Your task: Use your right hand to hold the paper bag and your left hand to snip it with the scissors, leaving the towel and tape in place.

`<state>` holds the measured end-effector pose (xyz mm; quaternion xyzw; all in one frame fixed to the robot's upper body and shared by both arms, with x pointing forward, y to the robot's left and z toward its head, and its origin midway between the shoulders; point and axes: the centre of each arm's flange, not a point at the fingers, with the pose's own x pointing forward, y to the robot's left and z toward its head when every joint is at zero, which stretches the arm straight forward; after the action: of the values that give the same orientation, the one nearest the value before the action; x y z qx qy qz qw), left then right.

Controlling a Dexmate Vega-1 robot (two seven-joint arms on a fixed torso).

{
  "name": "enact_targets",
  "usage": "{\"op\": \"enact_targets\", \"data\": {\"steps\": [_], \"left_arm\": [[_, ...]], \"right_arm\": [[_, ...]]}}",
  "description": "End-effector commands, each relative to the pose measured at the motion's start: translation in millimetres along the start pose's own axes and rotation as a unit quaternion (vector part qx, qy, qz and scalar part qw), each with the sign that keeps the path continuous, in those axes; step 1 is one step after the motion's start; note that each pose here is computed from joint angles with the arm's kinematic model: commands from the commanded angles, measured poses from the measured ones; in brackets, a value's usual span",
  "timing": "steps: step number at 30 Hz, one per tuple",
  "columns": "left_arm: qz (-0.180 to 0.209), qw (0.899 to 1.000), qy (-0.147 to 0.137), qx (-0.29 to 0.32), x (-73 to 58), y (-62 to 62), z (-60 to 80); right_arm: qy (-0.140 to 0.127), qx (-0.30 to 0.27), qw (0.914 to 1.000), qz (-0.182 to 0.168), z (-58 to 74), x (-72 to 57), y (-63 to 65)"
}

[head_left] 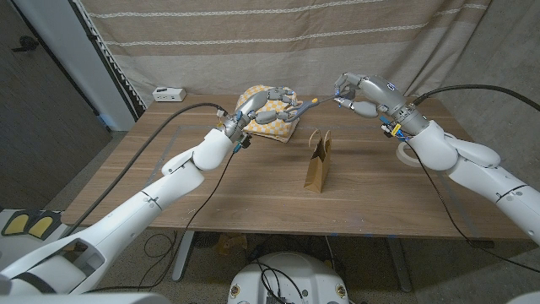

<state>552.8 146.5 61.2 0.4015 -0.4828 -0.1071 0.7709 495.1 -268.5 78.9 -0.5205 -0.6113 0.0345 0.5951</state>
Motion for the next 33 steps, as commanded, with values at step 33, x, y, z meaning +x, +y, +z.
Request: {"op": "enact_targets", "data": {"steps": [33], "left_arm": [[0.008,0.999,-0.016,0.032,6.3,-14.4,15.4]], "right_arm": [[-0.022,-0.009,0.9996,-0.019,13.4,8.0,-18.9]]}}
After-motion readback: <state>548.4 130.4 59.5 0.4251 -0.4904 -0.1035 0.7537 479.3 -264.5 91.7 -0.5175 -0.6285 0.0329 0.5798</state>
